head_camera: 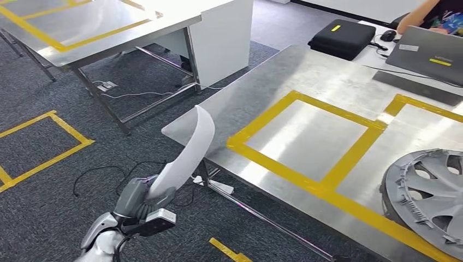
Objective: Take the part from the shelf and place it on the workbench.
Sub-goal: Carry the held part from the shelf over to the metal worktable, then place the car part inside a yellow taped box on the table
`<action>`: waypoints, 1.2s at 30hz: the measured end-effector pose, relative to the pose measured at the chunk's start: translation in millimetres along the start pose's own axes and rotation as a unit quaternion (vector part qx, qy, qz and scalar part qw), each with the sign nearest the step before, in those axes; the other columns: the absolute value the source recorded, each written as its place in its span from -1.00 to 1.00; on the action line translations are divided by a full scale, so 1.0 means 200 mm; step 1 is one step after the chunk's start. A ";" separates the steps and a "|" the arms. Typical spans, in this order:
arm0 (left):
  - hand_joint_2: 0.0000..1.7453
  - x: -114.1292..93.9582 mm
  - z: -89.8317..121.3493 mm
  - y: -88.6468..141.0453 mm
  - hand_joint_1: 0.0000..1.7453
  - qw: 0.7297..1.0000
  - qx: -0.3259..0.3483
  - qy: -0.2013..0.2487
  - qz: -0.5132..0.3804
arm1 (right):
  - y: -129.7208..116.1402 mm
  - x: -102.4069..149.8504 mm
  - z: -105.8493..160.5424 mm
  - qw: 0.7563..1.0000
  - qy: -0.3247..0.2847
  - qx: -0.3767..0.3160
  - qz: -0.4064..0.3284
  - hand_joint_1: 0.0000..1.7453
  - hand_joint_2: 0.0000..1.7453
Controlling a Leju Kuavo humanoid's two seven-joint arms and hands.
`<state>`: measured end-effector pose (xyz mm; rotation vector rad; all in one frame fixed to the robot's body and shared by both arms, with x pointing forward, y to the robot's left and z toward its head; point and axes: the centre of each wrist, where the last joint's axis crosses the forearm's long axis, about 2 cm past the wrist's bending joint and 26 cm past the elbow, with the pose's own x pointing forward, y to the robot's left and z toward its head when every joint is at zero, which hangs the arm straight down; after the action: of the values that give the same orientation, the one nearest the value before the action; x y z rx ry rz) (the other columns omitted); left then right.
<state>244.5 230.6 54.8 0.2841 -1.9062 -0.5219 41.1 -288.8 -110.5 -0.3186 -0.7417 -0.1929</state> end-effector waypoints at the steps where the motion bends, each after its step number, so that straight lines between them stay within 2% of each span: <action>1: 1.00 0.00 0.00 0.00 1.00 1.000 0.001 0.000 -0.002 | 0.00 0.00 0.00 1.000 0.000 0.000 0.000 -1.00 -1.00; 6: 1.00 -0.02 -0.03 0.02 1.00 1.000 0.007 -0.003 -0.016 | -0.01 0.00 0.00 1.000 0.001 0.000 0.001 -1.00 -1.00; 9: 1.00 -0.02 -0.05 0.03 1.00 0.999 0.038 -0.016 -0.033 | 0.00 0.01 -0.01 1.000 0.001 0.001 -0.006 -1.00 -1.00; 17: 1.00 0.10 -0.21 0.08 1.00 0.992 0.095 -0.069 -0.033 | 0.00 0.01 -0.01 1.000 0.005 0.002 -0.013 -1.00 -1.00; 28: 1.00 0.22 -0.38 0.04 1.00 0.989 0.077 -0.114 -0.052 | -0.02 0.01 -0.02 1.000 0.010 0.009 -0.005 -1.00 -1.00; 36: 1.00 0.24 -0.46 0.03 1.00 0.989 0.070 -0.118 -0.063 | -0.02 0.02 -0.03 1.000 0.011 0.013 -0.001 -1.00 -1.00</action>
<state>311.8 195.2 127.1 0.4534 -2.1693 -0.5257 46.8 -295.0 -110.2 -0.2915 -0.7217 -0.1883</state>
